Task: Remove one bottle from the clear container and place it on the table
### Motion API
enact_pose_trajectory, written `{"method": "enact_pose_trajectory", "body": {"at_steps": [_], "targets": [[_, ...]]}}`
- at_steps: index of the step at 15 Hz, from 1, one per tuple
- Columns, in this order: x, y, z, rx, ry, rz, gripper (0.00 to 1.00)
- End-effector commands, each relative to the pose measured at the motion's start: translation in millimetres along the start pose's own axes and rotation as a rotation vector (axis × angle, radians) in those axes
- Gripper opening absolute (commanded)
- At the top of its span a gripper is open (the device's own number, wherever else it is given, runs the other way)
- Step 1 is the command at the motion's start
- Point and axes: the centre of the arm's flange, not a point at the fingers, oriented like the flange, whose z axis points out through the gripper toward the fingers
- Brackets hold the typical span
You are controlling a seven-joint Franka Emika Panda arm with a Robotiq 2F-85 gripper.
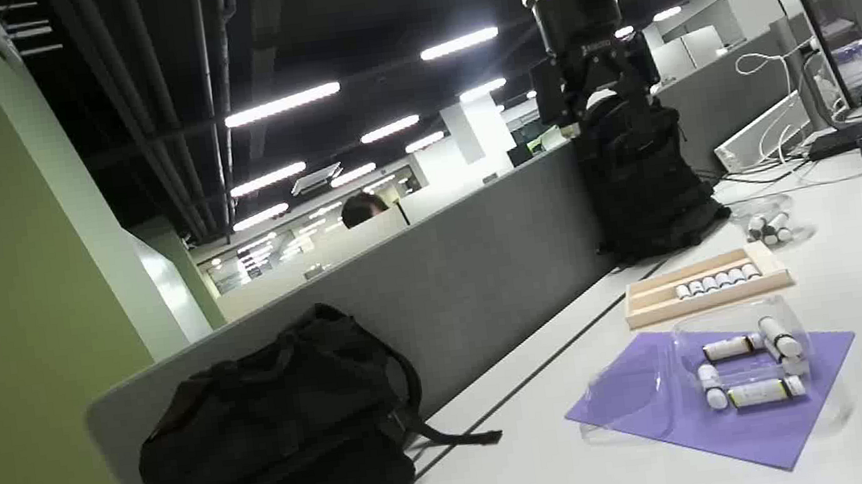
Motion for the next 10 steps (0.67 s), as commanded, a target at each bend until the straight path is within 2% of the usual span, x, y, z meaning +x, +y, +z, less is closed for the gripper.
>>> {"method": "enact_pose_trajectory", "body": {"at_steps": [1,8,9,10], "targets": [[0.1,0.0,0.3,0.0,-0.001,0.0,1.0],[0.1,0.0,0.2,0.0,-0.001,0.0,1.0],[8.5,3.2,7.3,0.006,0.016,0.03,1.0],[19.6,8.7,19.3,0.014,0.046,0.108,1.0]]}}
